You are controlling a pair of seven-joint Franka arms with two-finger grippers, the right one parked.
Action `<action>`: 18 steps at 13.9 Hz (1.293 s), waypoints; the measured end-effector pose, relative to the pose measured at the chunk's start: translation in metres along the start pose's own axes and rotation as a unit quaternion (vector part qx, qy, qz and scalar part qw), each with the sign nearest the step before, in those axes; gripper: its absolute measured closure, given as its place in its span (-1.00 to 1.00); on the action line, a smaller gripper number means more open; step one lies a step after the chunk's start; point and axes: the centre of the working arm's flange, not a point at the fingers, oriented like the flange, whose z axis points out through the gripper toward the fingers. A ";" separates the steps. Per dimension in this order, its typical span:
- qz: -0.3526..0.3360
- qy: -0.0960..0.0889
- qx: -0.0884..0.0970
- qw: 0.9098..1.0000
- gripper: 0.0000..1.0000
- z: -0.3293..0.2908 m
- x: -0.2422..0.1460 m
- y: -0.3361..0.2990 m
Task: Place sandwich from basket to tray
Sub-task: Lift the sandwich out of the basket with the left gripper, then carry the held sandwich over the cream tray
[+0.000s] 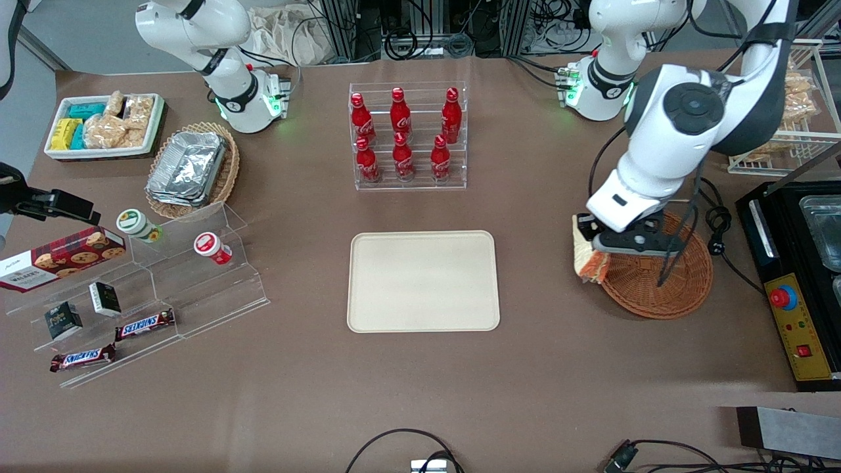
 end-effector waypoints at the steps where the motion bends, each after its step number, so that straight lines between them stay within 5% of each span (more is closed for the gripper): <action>1: 0.010 -0.001 0.003 1.000 0.69 0.004 0.002 0.010; 6: -0.025 0.011 0.014 1.000 0.69 0.021 0.015 0.075; 13: -0.046 0.002 -0.005 0.999 0.69 0.058 0.033 0.140; 18: -0.038 0.005 0.029 0.999 0.69 0.106 0.026 0.180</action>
